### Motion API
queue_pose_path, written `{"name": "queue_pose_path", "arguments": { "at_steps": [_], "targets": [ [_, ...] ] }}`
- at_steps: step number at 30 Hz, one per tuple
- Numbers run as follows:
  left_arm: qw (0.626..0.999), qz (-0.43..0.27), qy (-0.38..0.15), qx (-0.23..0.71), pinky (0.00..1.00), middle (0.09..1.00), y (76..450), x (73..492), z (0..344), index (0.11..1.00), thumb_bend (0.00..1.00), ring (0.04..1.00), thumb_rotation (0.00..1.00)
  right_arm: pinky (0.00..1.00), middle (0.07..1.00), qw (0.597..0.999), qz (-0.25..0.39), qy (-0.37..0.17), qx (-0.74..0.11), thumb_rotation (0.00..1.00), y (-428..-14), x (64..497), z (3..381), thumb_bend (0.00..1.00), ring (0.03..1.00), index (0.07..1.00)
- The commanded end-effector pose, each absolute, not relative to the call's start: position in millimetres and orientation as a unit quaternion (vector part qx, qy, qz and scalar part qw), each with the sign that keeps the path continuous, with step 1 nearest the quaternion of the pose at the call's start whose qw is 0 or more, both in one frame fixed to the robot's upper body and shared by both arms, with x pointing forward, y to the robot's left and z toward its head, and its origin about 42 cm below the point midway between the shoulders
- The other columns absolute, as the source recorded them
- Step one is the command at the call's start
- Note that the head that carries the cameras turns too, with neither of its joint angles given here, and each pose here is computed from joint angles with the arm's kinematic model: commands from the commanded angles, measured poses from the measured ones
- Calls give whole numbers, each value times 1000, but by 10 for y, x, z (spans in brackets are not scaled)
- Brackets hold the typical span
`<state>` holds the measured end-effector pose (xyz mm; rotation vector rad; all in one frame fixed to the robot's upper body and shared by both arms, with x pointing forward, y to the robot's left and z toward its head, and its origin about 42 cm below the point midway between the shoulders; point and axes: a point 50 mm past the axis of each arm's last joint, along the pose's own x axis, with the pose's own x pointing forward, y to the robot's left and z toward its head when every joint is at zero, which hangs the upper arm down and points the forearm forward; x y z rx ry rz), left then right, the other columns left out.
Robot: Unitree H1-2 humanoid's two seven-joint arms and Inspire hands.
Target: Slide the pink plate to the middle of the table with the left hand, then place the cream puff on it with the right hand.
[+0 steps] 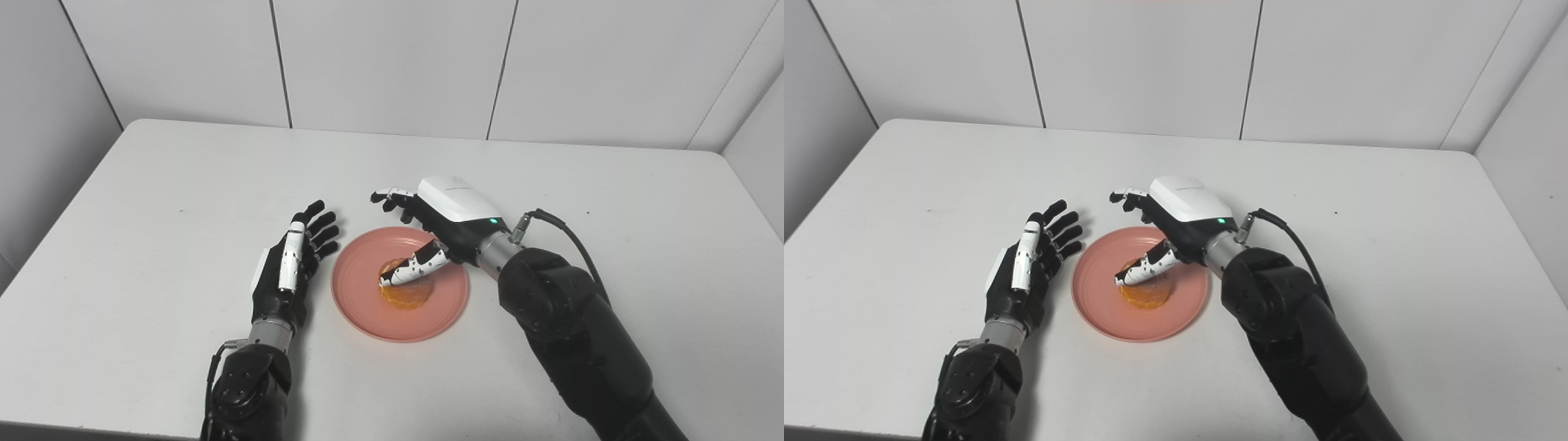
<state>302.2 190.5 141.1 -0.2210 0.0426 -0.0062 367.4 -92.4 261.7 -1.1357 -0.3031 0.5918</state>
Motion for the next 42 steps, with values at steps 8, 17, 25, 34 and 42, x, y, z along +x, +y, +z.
{"name": "queue_pose_path", "arguments": {
  "at_steps": [8, 17, 25, 34, 42],
  "targets": [
    [995, -6, -42, -92, 870, 886, 1943, 3035, 1611, 867, 456, 875, 1000, 720, 915, 891, 157, -169, -392, 867, -1445, 3491, 2588, 744, 853, 951],
    [996, 1, -80, -31, 895, 931, 1989, 2849, 1548, 917, 465, 917, 1000, 808, 983, 948, 68, -134, -280, 1000, -1784, 3214, 2324, 703, 945, 990],
    [996, 15, -88, 6, 922, 947, 1971, 2609, 1421, 937, 497, 930, 1000, 834, 991, 974, 47, -114, -188, 1000, -1870, 3014, 2014, 589, 961, 1000],
    [997, 26, -71, 17, 948, 955, 2006, 2471, 1247, 945, 505, 949, 1000, 952, 997, 988, 54, -77, -124, 1000, -1826, 2910, 1732, 455, 979, 1000],
    [996, 14, -76, 38, 951, 955, 1987, 2437, 1146, 940, 520, 955, 1000, 953, 984, 989, 77, -70, -102, 1000, -1833, 2924, 1519, 333, 967, 989]
  ]
}}
